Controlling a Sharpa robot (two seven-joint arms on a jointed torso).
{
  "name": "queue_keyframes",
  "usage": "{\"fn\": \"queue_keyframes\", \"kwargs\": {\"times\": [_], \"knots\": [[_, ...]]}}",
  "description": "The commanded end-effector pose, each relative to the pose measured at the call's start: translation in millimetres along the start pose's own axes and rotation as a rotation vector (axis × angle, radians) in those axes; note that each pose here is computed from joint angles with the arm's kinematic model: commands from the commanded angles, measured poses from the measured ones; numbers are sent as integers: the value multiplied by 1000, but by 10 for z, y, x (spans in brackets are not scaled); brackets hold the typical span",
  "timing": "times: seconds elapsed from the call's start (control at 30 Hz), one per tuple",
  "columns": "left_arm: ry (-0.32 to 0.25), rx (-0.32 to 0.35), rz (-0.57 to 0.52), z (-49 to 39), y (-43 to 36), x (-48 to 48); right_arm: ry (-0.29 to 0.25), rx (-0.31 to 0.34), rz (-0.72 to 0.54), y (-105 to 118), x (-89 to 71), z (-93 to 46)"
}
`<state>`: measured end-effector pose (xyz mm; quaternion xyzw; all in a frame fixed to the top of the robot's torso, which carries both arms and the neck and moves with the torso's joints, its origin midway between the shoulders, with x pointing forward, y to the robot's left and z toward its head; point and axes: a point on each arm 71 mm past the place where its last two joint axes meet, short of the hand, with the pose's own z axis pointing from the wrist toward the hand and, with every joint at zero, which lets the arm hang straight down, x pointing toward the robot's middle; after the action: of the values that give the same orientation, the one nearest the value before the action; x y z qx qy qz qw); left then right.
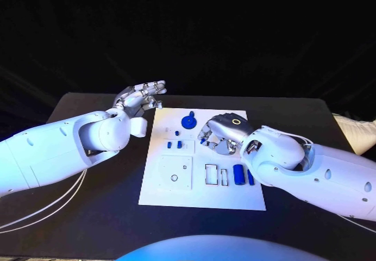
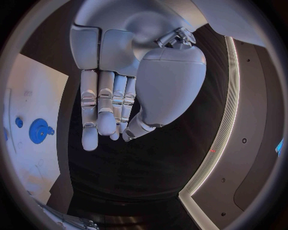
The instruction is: Assemble the parts on the task board
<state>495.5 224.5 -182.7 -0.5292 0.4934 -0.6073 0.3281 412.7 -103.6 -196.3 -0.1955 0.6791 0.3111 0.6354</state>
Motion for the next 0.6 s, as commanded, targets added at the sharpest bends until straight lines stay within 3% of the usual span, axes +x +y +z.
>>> {"fn": "queue_keyframes", "kwargs": {"times": [0.03, 0.3, 0.6], "knots": [[30, 2, -8, 5, 4, 46, 29, -43, 22, 106, 102, 18], [43, -2, -13, 9, 17, 93, 88, -84, 73, 295, 393, 76], [51, -5, -16, 6, 22, 117, 124, -83, 87, 326, 550, 106]]}}
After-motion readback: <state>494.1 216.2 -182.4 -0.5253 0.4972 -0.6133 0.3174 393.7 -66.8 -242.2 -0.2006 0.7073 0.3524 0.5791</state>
